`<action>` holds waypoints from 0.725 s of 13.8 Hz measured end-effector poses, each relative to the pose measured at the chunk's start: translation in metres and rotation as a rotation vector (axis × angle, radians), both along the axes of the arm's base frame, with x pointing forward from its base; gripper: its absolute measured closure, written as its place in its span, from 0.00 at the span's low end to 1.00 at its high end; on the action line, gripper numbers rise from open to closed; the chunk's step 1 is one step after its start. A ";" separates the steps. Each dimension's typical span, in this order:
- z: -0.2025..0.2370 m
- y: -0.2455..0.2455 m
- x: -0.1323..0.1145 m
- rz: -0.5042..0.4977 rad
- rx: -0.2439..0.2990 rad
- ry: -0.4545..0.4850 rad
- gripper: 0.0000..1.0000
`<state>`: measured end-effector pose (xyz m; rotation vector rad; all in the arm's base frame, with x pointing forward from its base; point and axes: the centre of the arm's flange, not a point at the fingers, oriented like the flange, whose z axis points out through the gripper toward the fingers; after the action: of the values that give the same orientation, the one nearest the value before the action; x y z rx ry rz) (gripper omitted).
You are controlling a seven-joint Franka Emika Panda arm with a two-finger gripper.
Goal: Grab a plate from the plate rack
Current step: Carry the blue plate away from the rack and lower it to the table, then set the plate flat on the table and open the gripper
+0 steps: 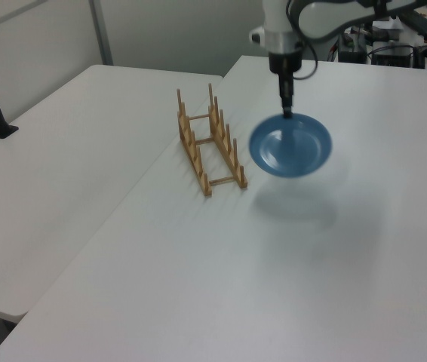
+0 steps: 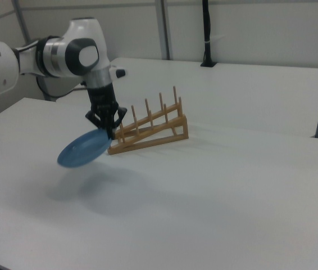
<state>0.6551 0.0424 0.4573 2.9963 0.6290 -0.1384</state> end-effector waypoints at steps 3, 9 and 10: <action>-0.037 -0.002 -0.013 0.241 0.022 0.118 0.96; -0.092 -0.008 -0.026 0.587 0.082 0.258 0.96; -0.101 -0.009 -0.026 0.634 0.087 0.266 0.96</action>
<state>0.6290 0.0331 0.3564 2.7046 1.6004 -0.4737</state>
